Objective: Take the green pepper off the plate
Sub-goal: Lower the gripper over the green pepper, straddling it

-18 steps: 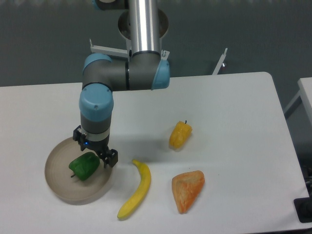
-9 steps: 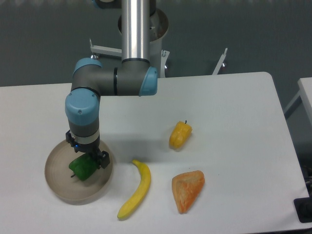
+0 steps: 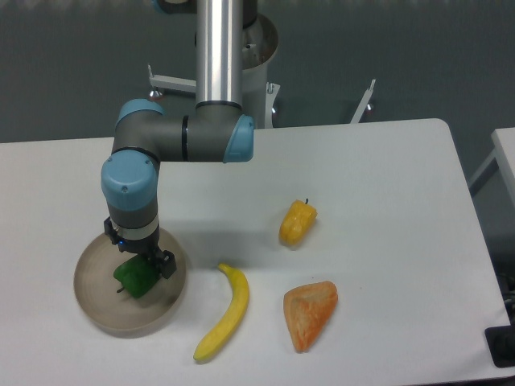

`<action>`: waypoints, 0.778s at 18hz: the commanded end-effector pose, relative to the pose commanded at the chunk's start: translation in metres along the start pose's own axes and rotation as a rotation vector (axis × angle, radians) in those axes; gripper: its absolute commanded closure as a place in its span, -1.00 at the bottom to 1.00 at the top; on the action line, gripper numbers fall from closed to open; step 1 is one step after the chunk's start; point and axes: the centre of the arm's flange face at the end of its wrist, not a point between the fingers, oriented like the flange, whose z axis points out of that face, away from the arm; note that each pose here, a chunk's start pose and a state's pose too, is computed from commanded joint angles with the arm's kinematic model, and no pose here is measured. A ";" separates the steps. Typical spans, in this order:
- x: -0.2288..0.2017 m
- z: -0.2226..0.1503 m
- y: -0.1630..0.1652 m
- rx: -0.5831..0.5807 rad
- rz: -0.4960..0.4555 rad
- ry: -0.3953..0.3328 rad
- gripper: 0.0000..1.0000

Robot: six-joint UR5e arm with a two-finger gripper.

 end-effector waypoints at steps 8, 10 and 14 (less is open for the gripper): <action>-0.001 0.006 -0.002 -0.004 -0.014 0.003 -1.00; 0.002 0.007 -0.003 -0.005 -0.016 0.005 -1.00; 0.004 0.004 -0.006 0.002 -0.038 0.002 -1.00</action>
